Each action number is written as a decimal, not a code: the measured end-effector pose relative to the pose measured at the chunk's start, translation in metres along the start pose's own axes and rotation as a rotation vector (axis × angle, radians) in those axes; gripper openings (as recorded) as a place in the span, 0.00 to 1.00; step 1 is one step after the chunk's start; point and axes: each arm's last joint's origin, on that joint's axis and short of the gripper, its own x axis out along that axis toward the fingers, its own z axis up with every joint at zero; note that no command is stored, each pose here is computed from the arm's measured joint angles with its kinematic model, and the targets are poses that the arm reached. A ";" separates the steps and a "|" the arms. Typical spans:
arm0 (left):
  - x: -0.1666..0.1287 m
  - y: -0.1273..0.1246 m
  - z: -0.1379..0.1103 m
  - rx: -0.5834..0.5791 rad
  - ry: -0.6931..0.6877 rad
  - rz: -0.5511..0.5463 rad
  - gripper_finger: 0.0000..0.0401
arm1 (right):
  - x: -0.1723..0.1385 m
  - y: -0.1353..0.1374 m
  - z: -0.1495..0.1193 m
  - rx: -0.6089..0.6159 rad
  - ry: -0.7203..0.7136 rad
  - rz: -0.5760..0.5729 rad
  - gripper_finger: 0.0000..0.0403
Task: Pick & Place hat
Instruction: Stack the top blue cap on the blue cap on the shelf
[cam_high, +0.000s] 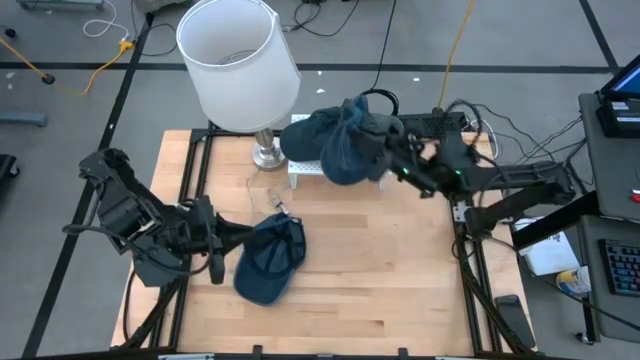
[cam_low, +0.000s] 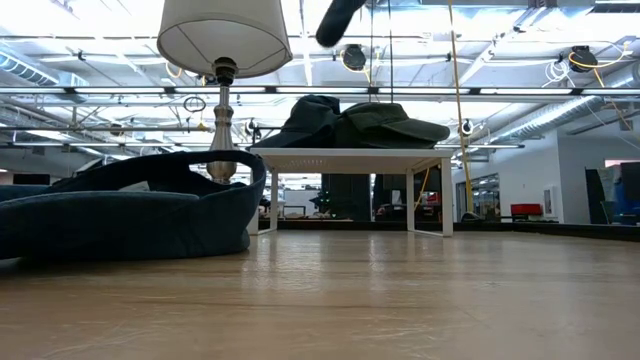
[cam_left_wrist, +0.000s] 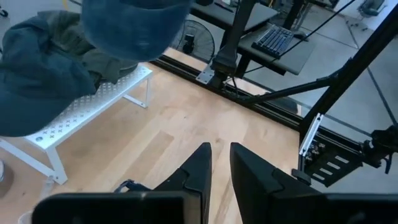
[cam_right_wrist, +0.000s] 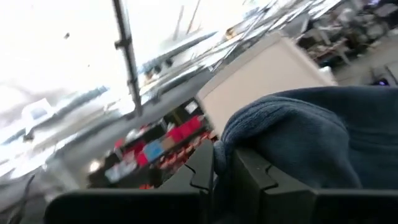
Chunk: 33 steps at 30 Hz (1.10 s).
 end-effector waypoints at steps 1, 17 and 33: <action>0.000 0.000 0.000 -0.001 -0.001 0.000 0.14 | 0.005 -0.005 -0.001 0.023 -0.016 -0.010 0.05; 0.000 0.000 0.000 0.028 -0.007 0.006 0.17 | 0.080 -0.076 0.011 0.156 -0.050 0.090 0.05; 0.002 0.001 0.001 0.034 -0.009 0.014 0.17 | 0.127 -0.099 0.011 0.173 -0.026 -0.001 0.05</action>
